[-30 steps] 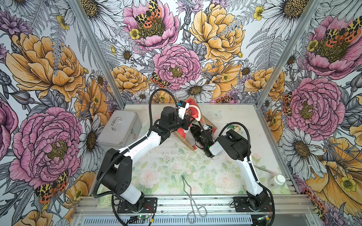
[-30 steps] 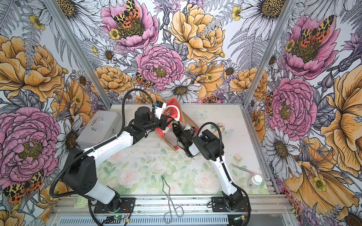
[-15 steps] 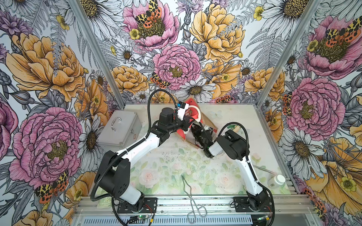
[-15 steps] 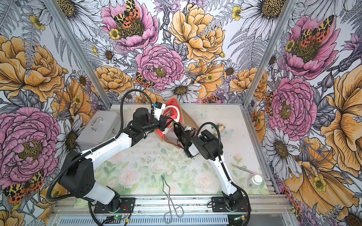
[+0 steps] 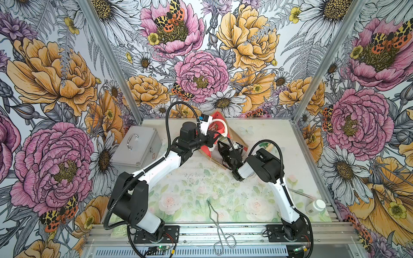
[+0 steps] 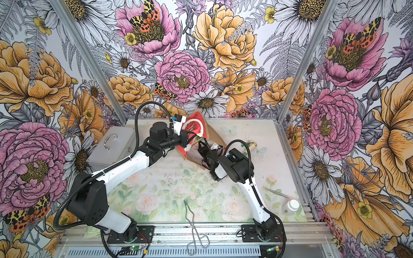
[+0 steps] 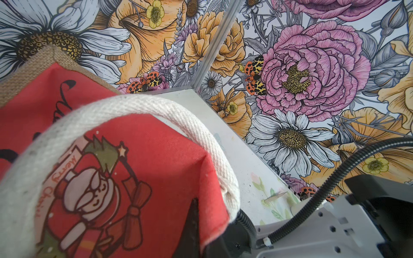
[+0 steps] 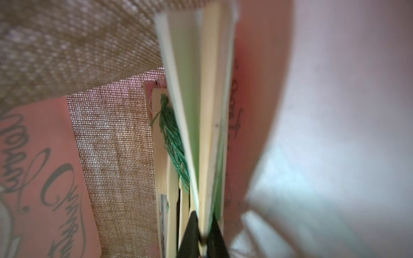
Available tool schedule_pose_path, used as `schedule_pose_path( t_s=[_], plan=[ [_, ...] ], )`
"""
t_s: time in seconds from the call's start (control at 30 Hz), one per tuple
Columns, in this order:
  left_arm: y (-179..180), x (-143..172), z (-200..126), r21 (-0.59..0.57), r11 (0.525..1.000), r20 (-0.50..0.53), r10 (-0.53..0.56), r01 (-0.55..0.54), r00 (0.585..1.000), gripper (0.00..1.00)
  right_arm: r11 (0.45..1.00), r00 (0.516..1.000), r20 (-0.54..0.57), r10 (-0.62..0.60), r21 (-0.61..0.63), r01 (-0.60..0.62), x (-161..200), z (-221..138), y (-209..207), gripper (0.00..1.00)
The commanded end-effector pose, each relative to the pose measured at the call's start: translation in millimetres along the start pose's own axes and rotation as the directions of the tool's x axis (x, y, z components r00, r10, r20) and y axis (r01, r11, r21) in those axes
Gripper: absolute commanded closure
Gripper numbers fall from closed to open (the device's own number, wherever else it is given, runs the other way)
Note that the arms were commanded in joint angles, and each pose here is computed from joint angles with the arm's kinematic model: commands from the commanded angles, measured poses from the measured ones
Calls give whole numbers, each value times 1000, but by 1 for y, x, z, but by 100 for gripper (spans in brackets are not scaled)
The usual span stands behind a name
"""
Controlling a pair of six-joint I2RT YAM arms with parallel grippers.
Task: Take out the folding fans from the tote bags
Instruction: Pick up the folding fan from the canvas bag.
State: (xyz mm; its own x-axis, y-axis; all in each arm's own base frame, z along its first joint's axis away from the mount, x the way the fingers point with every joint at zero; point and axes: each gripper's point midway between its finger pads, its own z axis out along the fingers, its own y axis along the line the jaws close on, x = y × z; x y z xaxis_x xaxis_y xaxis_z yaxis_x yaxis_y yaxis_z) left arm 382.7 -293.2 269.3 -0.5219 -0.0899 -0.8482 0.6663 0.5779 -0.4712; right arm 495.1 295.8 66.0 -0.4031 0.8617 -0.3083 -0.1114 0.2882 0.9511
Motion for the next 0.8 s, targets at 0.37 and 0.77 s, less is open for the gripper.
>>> schedule_pose_path(
  t_s=[0.37, 0.77],
  plan=[
    [-1, -30, 6, -1, 1000, 46, -29, 29, 999, 100, 936, 942, 100, -321, -116, 332, 4, -12, 67, 100],
    [7, -31, 11, -14, 997, 36, -80, 81, 996, 100, 806, 815, 153, -559, -133, 577, 25, -33, 112, 100]
  ],
)
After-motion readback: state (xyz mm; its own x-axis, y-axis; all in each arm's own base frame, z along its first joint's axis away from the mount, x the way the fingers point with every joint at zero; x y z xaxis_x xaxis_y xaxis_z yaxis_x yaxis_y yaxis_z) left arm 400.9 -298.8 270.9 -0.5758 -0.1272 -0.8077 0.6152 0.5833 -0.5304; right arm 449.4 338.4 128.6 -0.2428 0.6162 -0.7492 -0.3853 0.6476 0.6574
